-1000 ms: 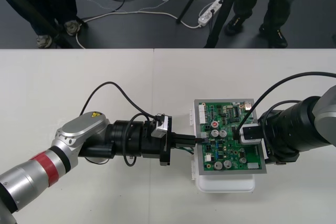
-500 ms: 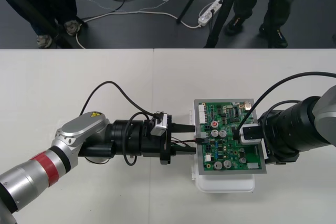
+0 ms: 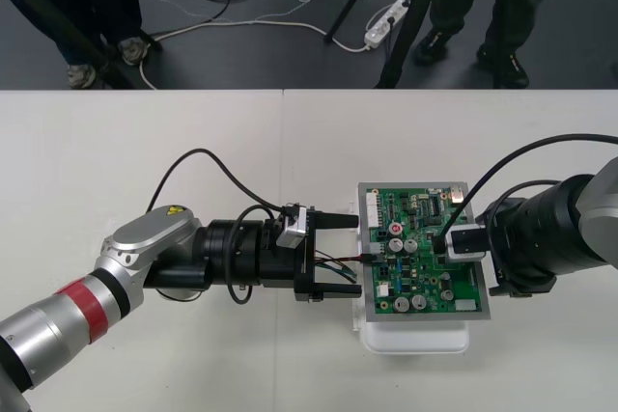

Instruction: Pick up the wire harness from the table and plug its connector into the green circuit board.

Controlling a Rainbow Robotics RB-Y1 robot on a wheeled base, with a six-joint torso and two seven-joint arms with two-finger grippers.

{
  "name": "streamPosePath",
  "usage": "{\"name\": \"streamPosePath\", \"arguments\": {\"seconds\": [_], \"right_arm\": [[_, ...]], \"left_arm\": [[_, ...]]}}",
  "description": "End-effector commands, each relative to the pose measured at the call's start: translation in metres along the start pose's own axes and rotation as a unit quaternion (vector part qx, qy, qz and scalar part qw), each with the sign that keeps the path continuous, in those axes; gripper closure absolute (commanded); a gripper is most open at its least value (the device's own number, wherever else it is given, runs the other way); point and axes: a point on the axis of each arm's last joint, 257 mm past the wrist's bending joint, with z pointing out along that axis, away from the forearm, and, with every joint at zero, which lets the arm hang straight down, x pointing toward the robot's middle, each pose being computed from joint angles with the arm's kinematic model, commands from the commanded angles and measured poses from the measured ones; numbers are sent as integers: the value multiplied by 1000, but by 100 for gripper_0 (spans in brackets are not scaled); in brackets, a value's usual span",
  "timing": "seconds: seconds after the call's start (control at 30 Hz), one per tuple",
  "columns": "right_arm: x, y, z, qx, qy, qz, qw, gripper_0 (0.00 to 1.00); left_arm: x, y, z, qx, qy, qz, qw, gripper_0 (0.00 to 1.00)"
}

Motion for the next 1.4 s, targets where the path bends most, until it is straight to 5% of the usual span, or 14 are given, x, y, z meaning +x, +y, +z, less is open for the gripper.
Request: {"name": "streamPosePath", "arguments": {"seconds": [0.03, 0.33, 0.57, 1.17, 1.4], "right_arm": [[25, -14, -19, 20, 15, 20, 999, 0], [56, -21, -44, 15, -26, 28, 999, 0], [47, -28, -66, 18, -89, 11, 996, 0], [46, -27, -65, 7, -127, 37, 991, 0], [30, -34, -80, 10, -219, 25, 975, 0]], "left_arm": [[-17, 2, 14, 13, -10, 57, 998, 0], [-2, 6, -21, 6, 20, 54, 998, 0], [9, 4, -54, 1, 40, 45, 998, 0], [3, -26, -154, 37, 125, 45, 990, 0], [-4, -27, -189, 47, 178, 67, 981, 0]]}}
